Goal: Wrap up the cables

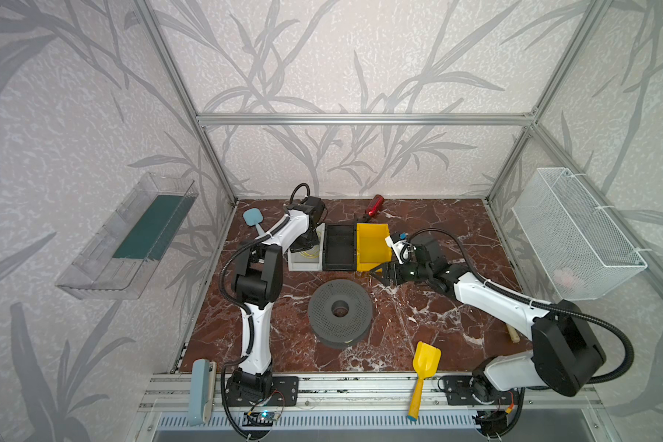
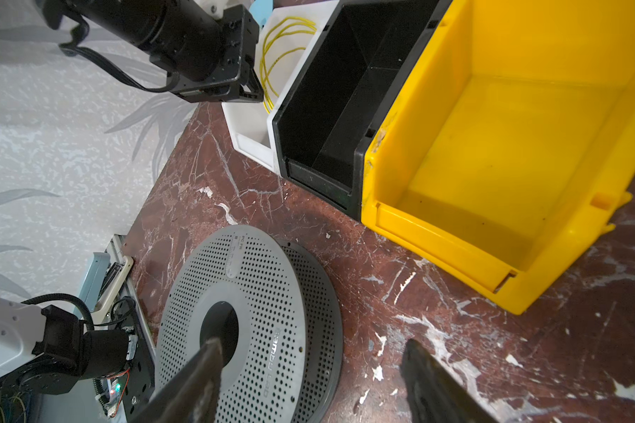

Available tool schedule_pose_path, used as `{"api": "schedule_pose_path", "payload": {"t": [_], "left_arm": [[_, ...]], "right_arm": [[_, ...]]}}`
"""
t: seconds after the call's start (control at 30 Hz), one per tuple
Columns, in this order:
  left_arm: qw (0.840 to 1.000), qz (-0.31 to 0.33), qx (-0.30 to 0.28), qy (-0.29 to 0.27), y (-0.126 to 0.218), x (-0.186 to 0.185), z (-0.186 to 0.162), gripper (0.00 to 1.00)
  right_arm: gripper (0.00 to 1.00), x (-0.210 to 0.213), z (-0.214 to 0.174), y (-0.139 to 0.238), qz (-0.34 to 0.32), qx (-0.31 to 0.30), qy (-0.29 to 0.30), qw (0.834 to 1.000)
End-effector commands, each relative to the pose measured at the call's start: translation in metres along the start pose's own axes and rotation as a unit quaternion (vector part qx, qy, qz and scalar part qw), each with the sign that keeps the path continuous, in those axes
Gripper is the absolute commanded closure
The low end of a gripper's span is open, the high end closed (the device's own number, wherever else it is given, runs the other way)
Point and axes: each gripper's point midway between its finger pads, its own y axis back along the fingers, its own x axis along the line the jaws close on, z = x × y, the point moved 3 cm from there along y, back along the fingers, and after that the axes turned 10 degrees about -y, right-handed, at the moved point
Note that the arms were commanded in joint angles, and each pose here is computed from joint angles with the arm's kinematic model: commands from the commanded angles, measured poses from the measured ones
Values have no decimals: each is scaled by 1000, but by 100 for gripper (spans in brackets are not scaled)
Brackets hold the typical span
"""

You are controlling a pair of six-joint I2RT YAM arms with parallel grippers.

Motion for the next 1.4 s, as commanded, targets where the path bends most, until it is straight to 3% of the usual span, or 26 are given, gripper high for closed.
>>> {"api": "schedule_pose_path", "payload": {"t": [0.0,0.3,0.43,0.57,0.67,1.37], "left_arm": [[999,11,-35,20,35,16,10,100],[998,-7,-55,8,73,29,8,100],[1000,-24,2,4,59,21,-15,76],[998,-47,-1,29,46,14,-23,49],[997,-61,-2,38,38,6,-22,39],[996,-44,20,70,-23,-21,-5,37]], "right_arm": [[24,12,13,8,14,-19,9,1000],[24,19,17,18,20,-32,17,999],[24,18,16,18,19,-32,17,999],[24,19,14,18,25,-28,15,999],[24,20,12,18,27,-23,19,999],[24,6,9,16,10,-18,11,1000]]}}
